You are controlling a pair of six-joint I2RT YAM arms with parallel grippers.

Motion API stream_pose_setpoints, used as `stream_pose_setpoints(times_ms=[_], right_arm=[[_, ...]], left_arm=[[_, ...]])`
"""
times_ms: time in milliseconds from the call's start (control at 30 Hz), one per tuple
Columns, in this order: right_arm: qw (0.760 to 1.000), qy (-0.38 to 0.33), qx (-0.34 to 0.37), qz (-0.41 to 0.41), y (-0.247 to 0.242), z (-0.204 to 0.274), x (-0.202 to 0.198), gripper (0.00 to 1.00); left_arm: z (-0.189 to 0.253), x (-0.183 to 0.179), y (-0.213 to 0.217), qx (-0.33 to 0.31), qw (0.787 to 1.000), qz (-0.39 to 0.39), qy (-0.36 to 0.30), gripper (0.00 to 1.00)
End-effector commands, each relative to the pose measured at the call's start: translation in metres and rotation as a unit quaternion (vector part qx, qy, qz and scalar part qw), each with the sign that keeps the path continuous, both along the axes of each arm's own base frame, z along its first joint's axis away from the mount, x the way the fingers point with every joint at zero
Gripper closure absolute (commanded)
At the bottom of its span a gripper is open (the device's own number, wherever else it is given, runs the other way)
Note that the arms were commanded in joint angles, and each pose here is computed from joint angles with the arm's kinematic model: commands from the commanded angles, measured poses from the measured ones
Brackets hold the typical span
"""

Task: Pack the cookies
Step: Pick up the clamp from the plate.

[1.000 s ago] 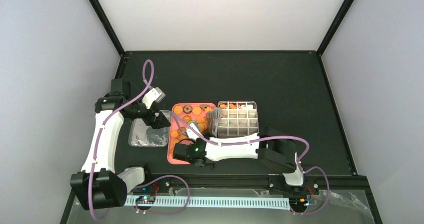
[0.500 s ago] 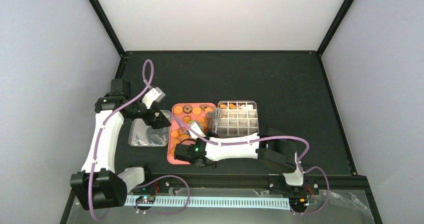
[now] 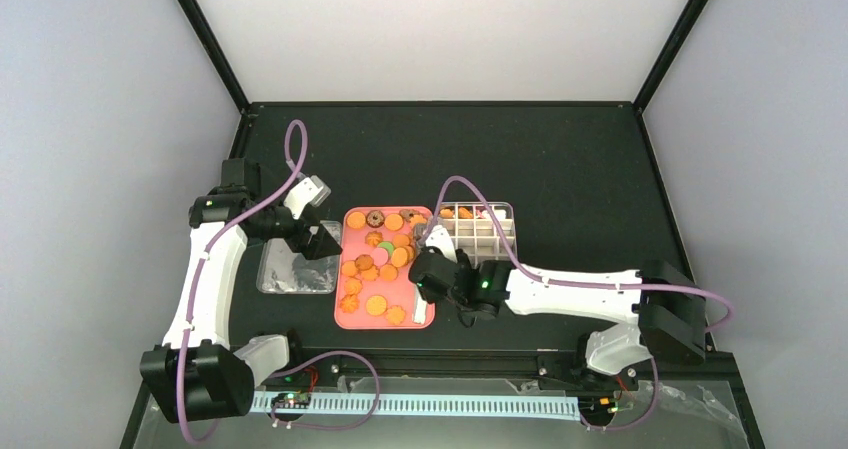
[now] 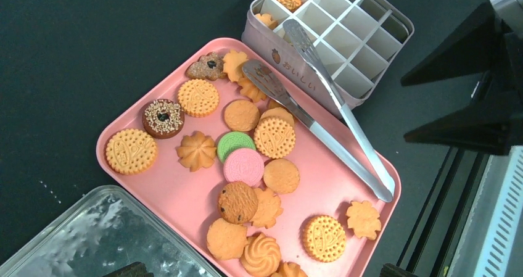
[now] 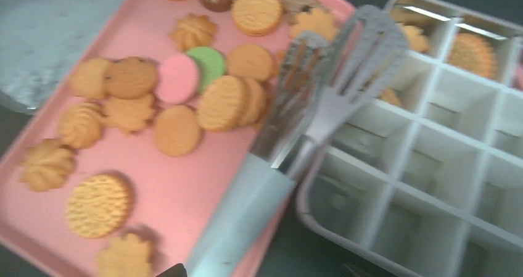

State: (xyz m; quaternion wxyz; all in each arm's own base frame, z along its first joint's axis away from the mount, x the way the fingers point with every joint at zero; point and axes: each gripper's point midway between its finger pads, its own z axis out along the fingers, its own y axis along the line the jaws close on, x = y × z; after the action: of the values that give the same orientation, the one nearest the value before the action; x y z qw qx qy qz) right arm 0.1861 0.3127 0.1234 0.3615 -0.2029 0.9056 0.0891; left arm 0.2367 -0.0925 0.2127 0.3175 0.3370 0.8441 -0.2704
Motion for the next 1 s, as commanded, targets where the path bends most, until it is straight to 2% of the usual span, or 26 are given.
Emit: stream_pose_setpoints(times_ms=[0,200,500,733,833,967], right_arm=[[0.995,0.053,0.074,0.038,0.037,-0.004,-0.01,0.35],[0.994,0.092,0.057,0.025,0.039,-0.029,-0.007,0.41],[0.994,0.098,0.051,0.022,0.047,-0.045,0.001,0.42],[0.994,0.098,0.053,0.016,0.05,-0.054,0.01,0.49],[0.994,0.091,0.054,0.013,0.049,-0.051,0.012,0.56],[0.994,0.09,0.056,0.014,0.05,-0.053,0.012,0.71]], left_arm=[[0.014,-0.003,-0.005,-0.006,1.0,-0.016,-0.024,0.01],[0.014,-0.004,-0.005,-0.004,0.999,-0.018,-0.027,0.01],[0.016,-0.005,-0.005,-0.004,0.999,-0.018,-0.03,0.01],[0.015,-0.007,-0.004,0.001,0.999,-0.02,-0.032,0.01],[0.014,-0.007,-0.004,0.002,0.999,-0.021,-0.033,0.01],[0.014,-0.006,-0.005,-0.002,0.999,-0.02,-0.029,0.01]])
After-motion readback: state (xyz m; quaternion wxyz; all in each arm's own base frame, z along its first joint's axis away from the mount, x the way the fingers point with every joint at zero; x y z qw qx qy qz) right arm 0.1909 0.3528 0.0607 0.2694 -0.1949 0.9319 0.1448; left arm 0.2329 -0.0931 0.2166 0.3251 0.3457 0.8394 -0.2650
